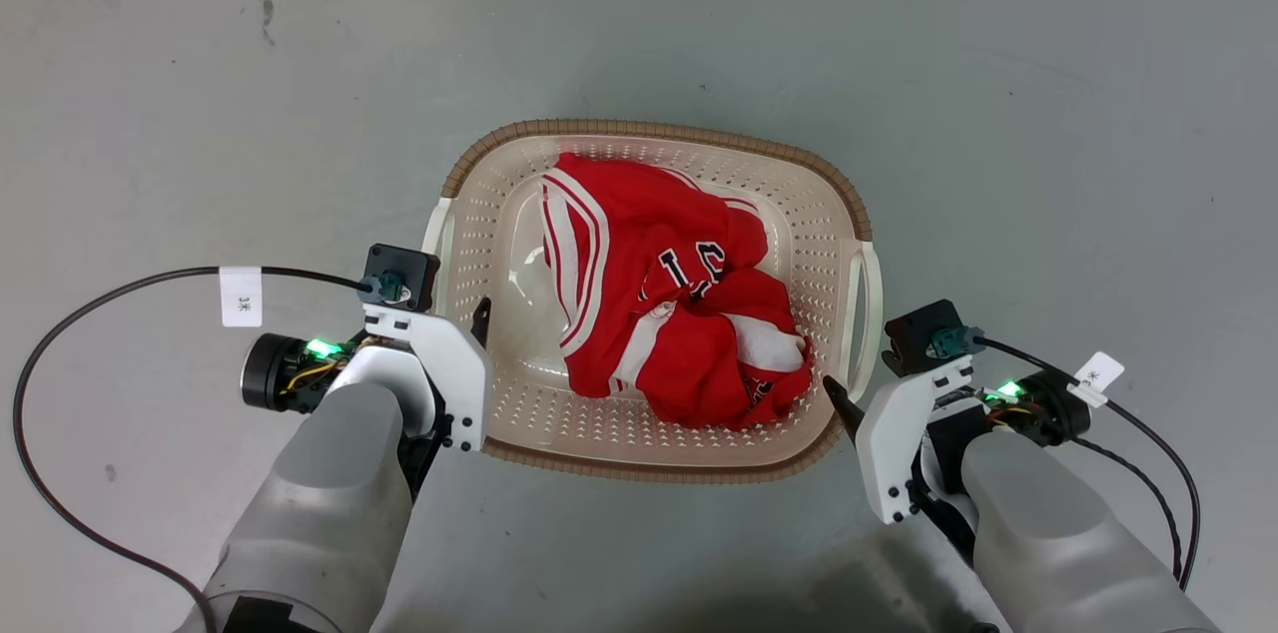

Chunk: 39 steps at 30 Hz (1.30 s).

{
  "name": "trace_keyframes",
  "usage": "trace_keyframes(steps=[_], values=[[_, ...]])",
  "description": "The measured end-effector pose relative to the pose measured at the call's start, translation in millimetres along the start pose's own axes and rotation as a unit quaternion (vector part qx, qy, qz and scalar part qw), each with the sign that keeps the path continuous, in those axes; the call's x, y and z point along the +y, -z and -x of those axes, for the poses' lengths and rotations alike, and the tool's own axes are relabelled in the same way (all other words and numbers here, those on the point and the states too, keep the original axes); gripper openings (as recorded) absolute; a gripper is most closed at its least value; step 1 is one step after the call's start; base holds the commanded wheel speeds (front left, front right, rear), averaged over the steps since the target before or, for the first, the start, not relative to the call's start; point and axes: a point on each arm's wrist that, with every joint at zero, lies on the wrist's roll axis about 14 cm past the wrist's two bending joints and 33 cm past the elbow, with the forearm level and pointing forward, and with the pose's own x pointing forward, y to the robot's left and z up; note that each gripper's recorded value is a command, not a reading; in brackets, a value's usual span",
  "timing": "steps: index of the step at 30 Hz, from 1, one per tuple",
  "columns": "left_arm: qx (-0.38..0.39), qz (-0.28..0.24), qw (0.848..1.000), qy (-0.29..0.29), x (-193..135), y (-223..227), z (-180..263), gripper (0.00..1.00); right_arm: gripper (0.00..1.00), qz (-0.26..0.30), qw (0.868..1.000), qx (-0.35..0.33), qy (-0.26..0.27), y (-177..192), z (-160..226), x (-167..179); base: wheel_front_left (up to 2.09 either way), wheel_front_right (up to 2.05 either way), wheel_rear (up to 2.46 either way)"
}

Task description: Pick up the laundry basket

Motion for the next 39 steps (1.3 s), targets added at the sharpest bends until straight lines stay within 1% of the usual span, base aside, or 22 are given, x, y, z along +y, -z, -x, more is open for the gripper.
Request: trace_keyframes(steps=[5,6,7,8,14,24,39], values=[[0.006,-0.004,1.0,0.003,0,3,-3,1.0,1.0,-0.006,1.0,0.004,-0.001,2,-3,0,0.0,0.0,0.0],[0.006,-0.003,1.0,0.003,0,3,-3,1.0,0.38,-0.008,1.0,0.005,-0.001,3,-3,0,0.0,0.0,0.0],[0.007,-0.006,1.0,0.004,-1,3,-3,0.46,0.0,-0.009,1.0,0.006,-0.001,3,-3,0,0.0,0.0,0.0],[0.007,-0.008,1.0,0.005,-1,3,-3,0.0,0.0,-0.01,1.0,0.005,-0.001,3,-3,0,0.0,0.0,0.0],[0.012,-0.01,1.0,0.005,-1,3,-2,0.0,0.0,-0.016,1.0,0.001,0.002,1,-1,-2,0.0,0.0,0.0],[0.017,-0.005,1.0,0.004,-4,0,13,0.0,0.0,-0.005,1.0,-0.011,0.004,-11,11,-1,0.0,0.0,0.0],[0.028,0.011,1.0,-0.006,-11,0,66,0.0,0.0,0.015,1.0,-0.02,0.003,-24,51,13,0.0,0.0,0.0]])
